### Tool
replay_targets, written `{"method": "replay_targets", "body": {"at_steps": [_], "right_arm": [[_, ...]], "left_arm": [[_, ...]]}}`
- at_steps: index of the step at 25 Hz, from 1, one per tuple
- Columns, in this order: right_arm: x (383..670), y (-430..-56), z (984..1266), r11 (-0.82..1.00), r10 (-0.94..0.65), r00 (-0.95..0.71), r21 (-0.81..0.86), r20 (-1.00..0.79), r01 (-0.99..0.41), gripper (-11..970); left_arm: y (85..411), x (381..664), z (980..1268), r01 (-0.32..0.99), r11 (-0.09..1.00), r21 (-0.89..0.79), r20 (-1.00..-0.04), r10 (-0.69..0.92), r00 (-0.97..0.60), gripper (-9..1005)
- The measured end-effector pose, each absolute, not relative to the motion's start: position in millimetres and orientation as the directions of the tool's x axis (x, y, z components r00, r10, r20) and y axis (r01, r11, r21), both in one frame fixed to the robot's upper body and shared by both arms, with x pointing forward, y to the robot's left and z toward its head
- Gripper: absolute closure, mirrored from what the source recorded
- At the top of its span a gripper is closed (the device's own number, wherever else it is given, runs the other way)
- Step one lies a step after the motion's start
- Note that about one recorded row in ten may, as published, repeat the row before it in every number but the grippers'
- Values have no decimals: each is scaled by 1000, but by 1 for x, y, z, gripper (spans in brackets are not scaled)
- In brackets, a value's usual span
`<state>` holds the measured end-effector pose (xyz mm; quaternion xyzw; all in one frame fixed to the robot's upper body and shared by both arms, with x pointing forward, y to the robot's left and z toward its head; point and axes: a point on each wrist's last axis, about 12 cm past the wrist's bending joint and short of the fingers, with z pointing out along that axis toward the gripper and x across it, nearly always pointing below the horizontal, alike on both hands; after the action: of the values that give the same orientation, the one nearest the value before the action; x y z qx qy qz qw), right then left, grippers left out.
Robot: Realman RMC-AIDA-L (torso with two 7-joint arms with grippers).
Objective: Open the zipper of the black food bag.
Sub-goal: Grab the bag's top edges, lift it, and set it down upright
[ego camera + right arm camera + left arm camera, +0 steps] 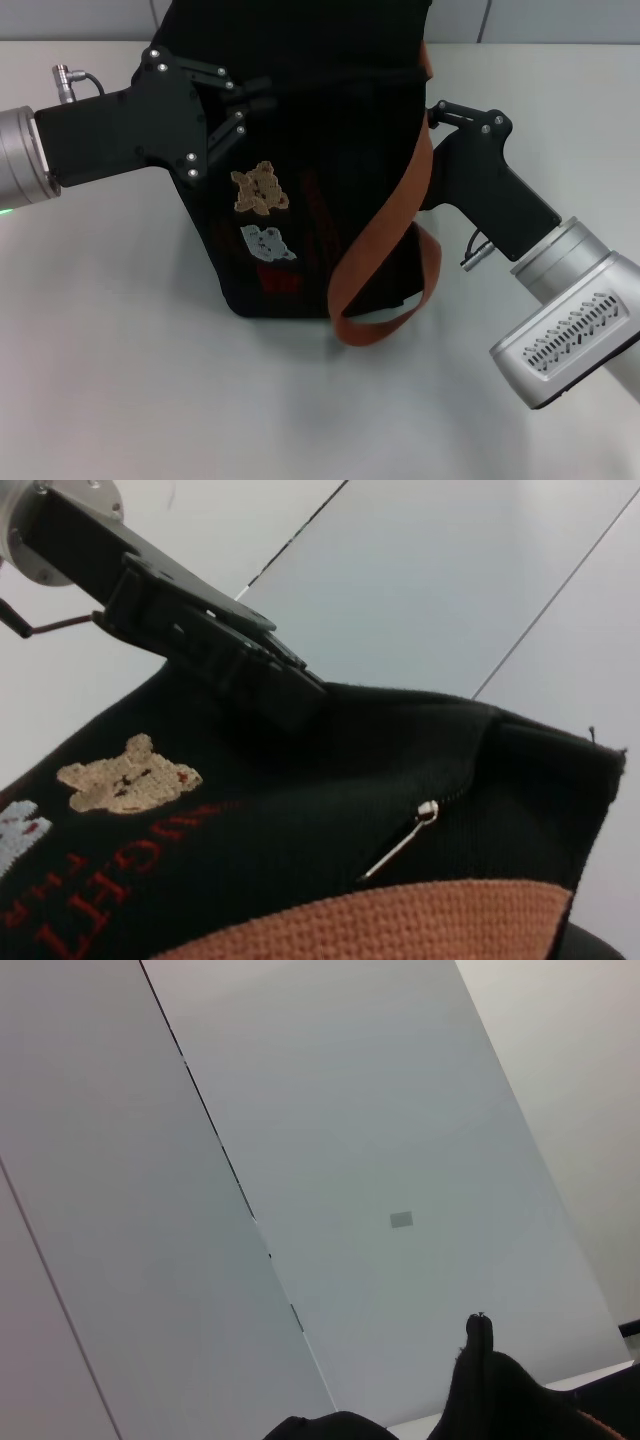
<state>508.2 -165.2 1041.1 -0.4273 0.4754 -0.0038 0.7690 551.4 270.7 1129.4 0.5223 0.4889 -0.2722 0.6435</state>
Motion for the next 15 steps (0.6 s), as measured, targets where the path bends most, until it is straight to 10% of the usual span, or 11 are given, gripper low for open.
{"method": "replay_targets", "body": {"at_steps": [15], "right_arm": [[511, -162, 1040, 619, -420, 543, -668, -727, -414, 961]], "left_arm": [[275, 550, 1129, 852, 337, 400, -916, 149, 372, 928]]}}
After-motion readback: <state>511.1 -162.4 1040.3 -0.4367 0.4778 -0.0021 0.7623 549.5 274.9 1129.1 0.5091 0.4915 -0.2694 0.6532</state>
